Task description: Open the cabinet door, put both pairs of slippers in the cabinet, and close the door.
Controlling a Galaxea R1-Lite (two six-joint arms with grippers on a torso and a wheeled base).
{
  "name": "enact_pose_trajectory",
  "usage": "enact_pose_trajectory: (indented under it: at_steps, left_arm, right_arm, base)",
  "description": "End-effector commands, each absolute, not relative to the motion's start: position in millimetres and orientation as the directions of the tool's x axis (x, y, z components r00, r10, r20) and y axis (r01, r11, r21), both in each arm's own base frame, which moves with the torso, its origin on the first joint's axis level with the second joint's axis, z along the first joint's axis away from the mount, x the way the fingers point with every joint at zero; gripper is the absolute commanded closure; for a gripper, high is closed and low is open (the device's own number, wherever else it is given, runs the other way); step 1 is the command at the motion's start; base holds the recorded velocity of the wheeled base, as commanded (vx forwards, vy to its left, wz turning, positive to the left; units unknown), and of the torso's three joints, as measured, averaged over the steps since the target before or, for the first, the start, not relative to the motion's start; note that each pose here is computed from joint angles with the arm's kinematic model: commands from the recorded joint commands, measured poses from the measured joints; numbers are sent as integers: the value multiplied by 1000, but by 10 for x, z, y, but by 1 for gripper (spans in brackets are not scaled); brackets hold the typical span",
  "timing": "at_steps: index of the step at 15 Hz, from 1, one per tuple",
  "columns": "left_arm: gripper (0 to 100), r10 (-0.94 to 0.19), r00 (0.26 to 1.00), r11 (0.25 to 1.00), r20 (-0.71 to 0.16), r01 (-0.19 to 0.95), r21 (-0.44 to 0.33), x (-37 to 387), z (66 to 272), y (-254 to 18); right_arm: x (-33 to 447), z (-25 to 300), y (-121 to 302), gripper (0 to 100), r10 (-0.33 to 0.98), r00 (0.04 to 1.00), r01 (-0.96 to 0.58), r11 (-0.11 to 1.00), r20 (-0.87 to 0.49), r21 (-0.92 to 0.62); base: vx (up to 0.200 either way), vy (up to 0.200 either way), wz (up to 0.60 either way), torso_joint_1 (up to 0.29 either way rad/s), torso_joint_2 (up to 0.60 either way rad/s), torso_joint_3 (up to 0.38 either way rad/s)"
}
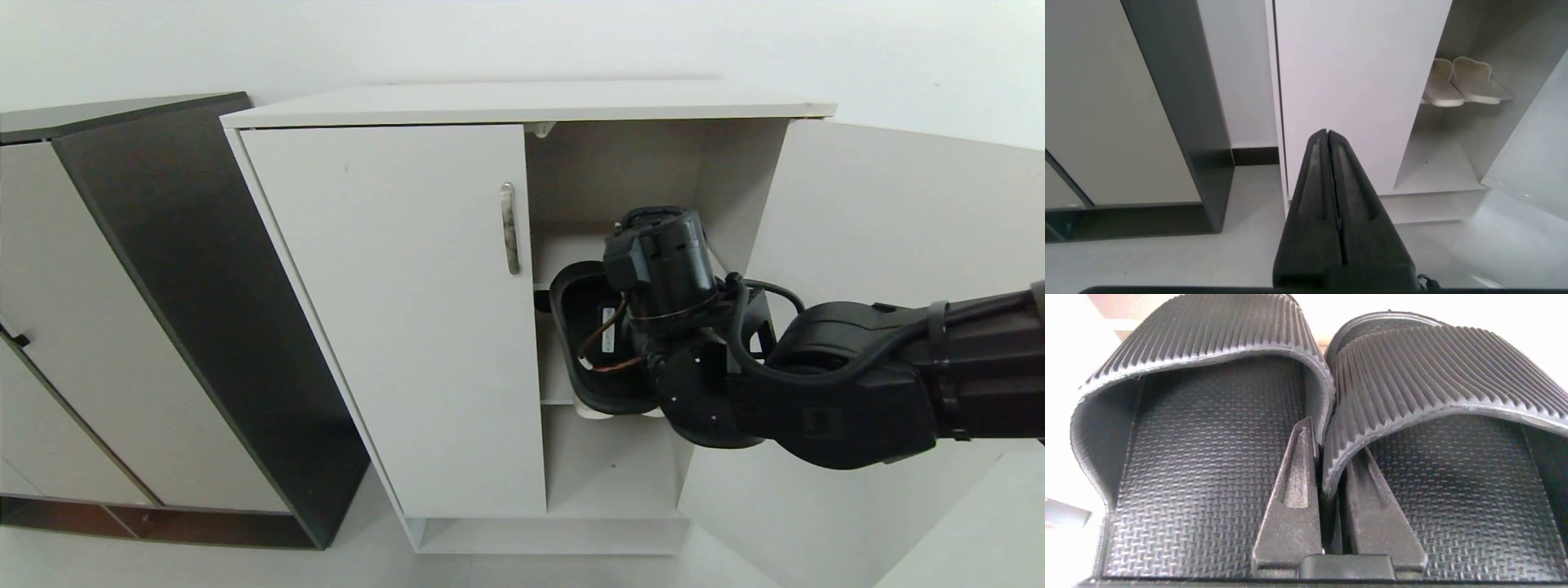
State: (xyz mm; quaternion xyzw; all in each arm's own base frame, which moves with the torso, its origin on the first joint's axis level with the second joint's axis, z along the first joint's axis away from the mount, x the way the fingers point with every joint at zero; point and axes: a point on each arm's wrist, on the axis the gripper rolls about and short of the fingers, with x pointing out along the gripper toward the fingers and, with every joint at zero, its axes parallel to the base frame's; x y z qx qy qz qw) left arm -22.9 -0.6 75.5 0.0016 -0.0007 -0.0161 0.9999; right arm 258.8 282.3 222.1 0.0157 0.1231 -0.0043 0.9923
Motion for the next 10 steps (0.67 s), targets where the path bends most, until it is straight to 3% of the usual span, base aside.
enact_pose_trajectory:
  at_steps: [1, 10]
  left_arm:
    - [100, -32, 999, 999, 0, 32, 3, -228, 755, -6]
    - [100, -32, 999, 999, 0, 32, 3, -228, 755, -6]
  right_arm:
    - [2598, 2208, 2809, 100, -10, 969, 17, 1000, -247, 25]
    - [2674, 2184, 2762, 100, -33, 968, 40, 999, -250, 20]
  base:
    - [200, 0, 0, -2, 2, -7]
    - [200, 0, 0, -2, 3, 4]
